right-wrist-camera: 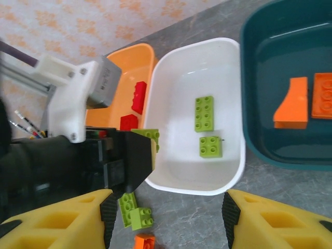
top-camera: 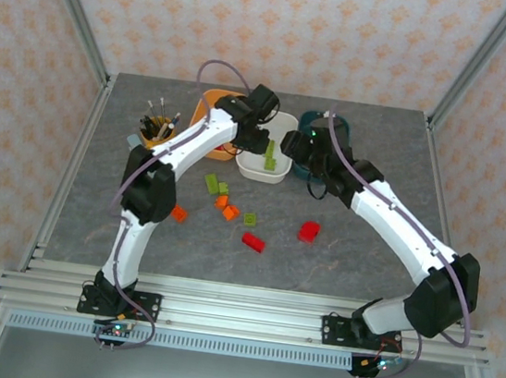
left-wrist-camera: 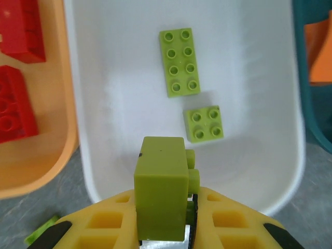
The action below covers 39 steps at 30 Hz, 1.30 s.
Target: Sort the legos into containers by color
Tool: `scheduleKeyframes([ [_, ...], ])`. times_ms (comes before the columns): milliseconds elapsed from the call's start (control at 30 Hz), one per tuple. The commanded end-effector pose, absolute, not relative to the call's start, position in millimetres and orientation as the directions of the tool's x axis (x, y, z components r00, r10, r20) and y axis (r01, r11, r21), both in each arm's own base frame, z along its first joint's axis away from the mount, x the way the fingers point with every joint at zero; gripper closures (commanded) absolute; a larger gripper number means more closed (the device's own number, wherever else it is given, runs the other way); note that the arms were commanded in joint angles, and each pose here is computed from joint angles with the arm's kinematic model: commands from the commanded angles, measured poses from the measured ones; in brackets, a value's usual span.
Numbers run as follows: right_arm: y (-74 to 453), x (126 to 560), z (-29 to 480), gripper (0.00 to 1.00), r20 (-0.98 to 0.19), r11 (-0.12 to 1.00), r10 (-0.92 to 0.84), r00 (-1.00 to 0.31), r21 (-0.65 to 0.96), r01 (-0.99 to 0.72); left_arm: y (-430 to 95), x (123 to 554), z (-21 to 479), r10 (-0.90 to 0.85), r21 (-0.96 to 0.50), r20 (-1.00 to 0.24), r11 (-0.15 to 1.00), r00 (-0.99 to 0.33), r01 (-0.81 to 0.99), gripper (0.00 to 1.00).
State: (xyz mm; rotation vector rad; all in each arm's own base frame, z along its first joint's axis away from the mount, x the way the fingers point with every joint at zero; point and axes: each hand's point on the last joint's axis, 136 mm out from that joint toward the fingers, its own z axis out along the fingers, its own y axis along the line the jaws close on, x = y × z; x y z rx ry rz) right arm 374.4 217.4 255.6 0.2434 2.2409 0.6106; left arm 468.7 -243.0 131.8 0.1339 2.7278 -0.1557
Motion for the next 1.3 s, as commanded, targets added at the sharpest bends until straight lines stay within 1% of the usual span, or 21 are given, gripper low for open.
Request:
scheduleKeyframes([
  [0,208,371,257,0.42,-0.612,0.855,0.403,-0.681,0.516,0.042,-240,473,120,0.04,-0.05,-0.368,0.997,-0.929,0.062,0.77],
  [133,203,365,252,0.42,-0.603,0.858,0.403,-0.688,0.51,0.056,-243,479,97,0.009,-0.046,-0.335,0.999,-0.942,0.026,0.77],
  [367,196,355,241,0.42,-0.588,0.868,0.391,-0.708,0.492,0.071,-242,477,66,-0.012,-0.025,-0.278,1.0,-0.96,-0.005,0.69],
  [433,196,353,238,0.41,-0.586,0.873,0.381,-0.715,0.484,0.069,-242,476,61,-0.019,-0.024,-0.268,1.0,-0.963,-0.013,0.66],
  [567,194,351,234,0.41,-0.585,0.89,0.348,-0.732,0.453,0.061,-242,477,67,-0.026,-0.028,-0.278,0.999,-0.96,-0.019,0.55],
  [633,193,348,233,0.4,-0.585,0.898,0.328,-0.742,0.438,0.051,-242,478,75,-0.028,-0.031,-0.291,0.999,-0.956,-0.02,0.51],
  [800,190,340,232,0.4,-0.603,0.921,0.258,-0.755,0.391,0.002,-246,484,113,-0.057,-0.079,-0.354,0.996,-0.934,-0.031,0.49],
  [900,199,333,229,0.4,-0.619,0.933,0.159,-0.77,0.349,-0.088,-249,485,154,-0.112,-0.151,-0.415,0.987,-0.903,-0.053,0.46],
  [967,215,324,223,0.4,-0.632,0.93,0.038,-0.774,0.305,-0.203,-247,481,184,-0.152,-0.197,-0.453,0.978,-0.878,-0.067,0.44],
  [1100,246,304,199,0.4,-0.603,0.894,-0.176,-0.778,0.232,-0.383,-222,456,234,-0.273,-0.281,-0.511,0.949,-0.815,-0.142,0.36],
  [1167,262,293,187,0.39,-0.57,0.866,-0.281,-0.772,0.196,-0.461,-197,432,246,-0.344,-0.323,-0.51,0.926,-0.788,-0.195,0.35],
  [1267,287,277,168,0.37,-0.514,0.813,-0.424,-0.746,0.147,-0.563,-161,391,239,-0.409,-0.337,-0.498,0.904,-0.765,-0.264,0.33],
])
